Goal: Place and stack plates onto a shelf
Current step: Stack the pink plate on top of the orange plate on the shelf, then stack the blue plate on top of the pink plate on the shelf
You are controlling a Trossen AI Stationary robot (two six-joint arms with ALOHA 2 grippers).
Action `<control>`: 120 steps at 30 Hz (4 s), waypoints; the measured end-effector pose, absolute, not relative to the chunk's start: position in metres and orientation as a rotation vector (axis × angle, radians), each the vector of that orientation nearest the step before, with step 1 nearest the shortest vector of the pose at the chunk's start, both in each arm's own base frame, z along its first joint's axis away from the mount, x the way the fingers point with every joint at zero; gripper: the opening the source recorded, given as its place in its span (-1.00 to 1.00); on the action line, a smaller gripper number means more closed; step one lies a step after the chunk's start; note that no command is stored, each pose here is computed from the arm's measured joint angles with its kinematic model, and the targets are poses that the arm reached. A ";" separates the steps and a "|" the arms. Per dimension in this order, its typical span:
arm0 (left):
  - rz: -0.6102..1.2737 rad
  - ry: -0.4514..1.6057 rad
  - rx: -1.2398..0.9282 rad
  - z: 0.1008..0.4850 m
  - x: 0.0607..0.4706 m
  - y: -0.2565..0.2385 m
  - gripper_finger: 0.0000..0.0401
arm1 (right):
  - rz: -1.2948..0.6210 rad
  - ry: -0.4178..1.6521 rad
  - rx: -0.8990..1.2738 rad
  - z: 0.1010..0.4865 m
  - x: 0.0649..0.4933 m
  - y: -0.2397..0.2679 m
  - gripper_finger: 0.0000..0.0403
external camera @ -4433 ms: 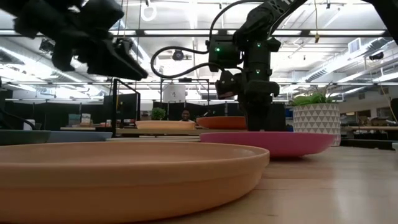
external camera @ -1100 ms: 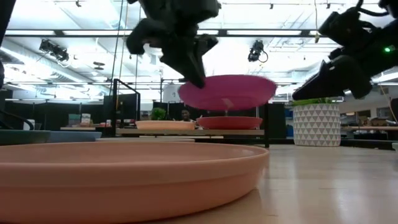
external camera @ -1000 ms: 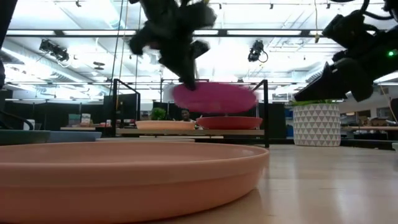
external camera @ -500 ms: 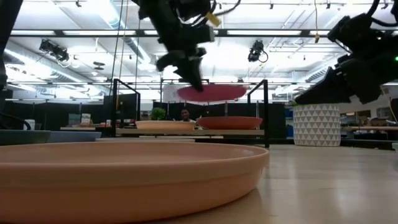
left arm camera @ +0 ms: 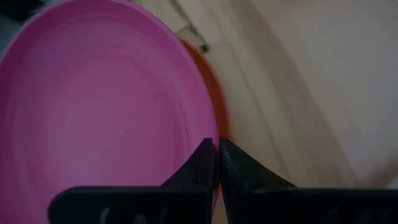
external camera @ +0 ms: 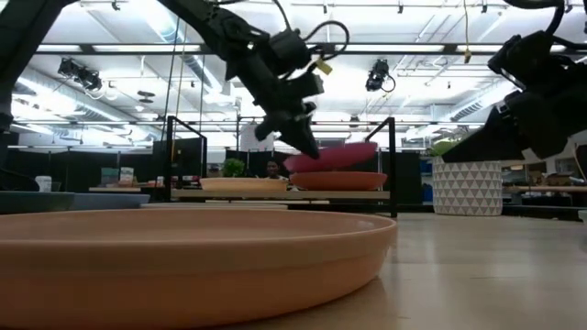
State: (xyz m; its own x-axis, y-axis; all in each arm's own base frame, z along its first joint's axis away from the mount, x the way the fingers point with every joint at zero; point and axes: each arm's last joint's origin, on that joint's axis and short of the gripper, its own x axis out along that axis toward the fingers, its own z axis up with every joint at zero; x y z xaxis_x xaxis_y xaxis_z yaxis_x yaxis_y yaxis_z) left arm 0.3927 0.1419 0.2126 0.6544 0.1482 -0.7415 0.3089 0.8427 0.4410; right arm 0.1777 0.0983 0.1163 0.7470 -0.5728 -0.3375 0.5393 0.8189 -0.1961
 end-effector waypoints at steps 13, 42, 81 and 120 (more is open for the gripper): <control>-0.131 0.875 0.634 0.198 0.399 0.143 -0.80 | -0.606 0.396 -0.087 0.117 0.178 0.099 -0.56; -0.043 1.281 -0.030 0.211 0.367 0.034 -0.38 | -0.561 0.432 -0.317 0.121 0.185 0.098 -0.56; 0.605 1.468 -0.456 0.166 0.260 -0.041 -0.39 | -0.354 0.476 -0.366 0.131 0.214 0.075 -0.56; 0.552 1.359 -0.616 0.172 0.255 -0.051 -0.39 | -0.315 0.463 -0.346 0.135 0.224 0.057 -0.56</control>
